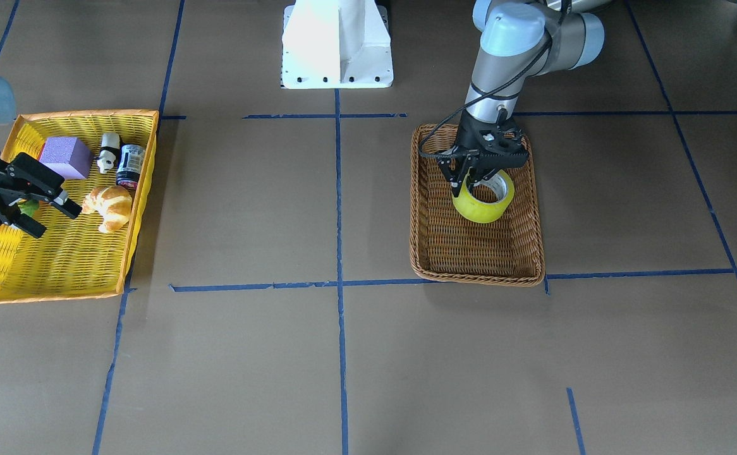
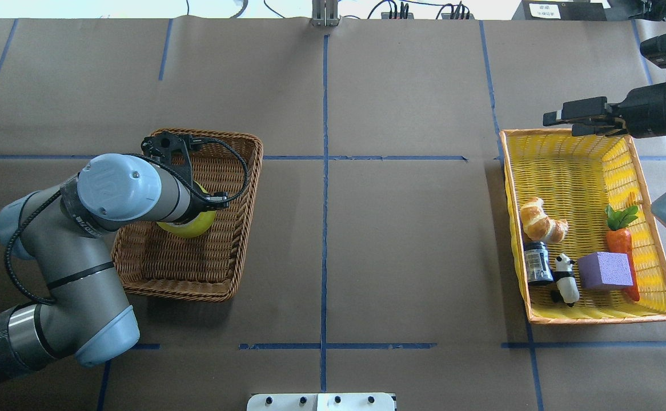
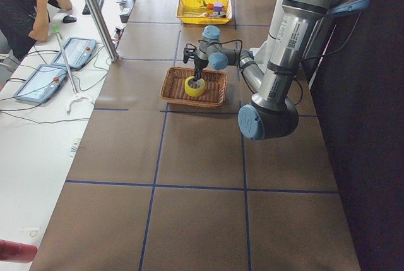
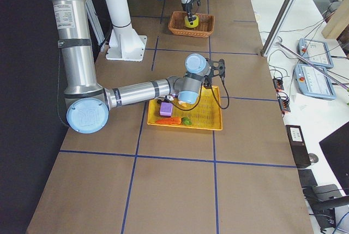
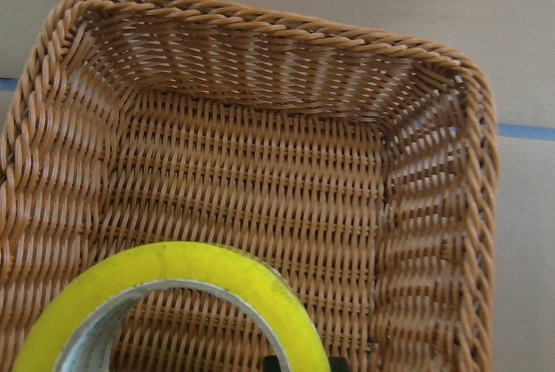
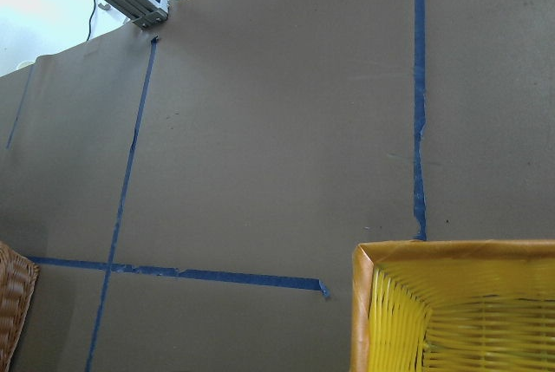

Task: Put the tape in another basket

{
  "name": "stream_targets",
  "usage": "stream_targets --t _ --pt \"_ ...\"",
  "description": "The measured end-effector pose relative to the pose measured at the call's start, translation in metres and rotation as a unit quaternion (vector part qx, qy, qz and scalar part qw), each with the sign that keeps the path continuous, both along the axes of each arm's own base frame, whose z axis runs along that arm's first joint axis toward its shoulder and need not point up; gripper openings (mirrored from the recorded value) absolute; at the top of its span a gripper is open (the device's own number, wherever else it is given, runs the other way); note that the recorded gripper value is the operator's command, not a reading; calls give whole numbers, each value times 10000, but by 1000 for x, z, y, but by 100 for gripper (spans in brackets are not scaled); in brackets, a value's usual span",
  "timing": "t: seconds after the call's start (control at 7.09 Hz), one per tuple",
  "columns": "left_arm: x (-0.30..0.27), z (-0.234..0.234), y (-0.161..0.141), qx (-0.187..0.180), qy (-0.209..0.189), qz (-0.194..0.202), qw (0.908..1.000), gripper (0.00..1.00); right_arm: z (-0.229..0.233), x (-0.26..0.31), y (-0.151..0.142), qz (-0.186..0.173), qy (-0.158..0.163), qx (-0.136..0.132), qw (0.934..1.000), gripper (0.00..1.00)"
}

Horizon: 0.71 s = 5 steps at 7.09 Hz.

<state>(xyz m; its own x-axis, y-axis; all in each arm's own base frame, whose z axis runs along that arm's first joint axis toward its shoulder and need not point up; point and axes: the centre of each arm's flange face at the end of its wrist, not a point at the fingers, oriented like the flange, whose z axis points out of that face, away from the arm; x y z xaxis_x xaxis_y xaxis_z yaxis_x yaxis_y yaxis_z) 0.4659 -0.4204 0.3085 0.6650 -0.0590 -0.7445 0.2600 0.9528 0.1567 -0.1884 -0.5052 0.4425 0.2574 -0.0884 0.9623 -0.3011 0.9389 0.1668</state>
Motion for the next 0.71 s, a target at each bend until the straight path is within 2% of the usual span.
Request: stream_targets --t 0.14,0.28,0.42,0.56,0.71 --pt "7 3 3 1 -43 26 10000 9 0 0 0 -2 4 2 10000 100" --pt "10 4 5 1 -61 48 10000 22 0 -1 0 -4 4 2 10000 100" --pt "12 5 7 0 -66 67 10000 57 -1 -1 0 -6 0 6 10000 100" --pt "13 6 8 -5 -72 83 9999 73 -3 -1 0 -9 -8 20 10000 100" --pt "14 7 9 -10 -85 92 9999 100 -4 -1 1 -15 -17 35 10000 100"
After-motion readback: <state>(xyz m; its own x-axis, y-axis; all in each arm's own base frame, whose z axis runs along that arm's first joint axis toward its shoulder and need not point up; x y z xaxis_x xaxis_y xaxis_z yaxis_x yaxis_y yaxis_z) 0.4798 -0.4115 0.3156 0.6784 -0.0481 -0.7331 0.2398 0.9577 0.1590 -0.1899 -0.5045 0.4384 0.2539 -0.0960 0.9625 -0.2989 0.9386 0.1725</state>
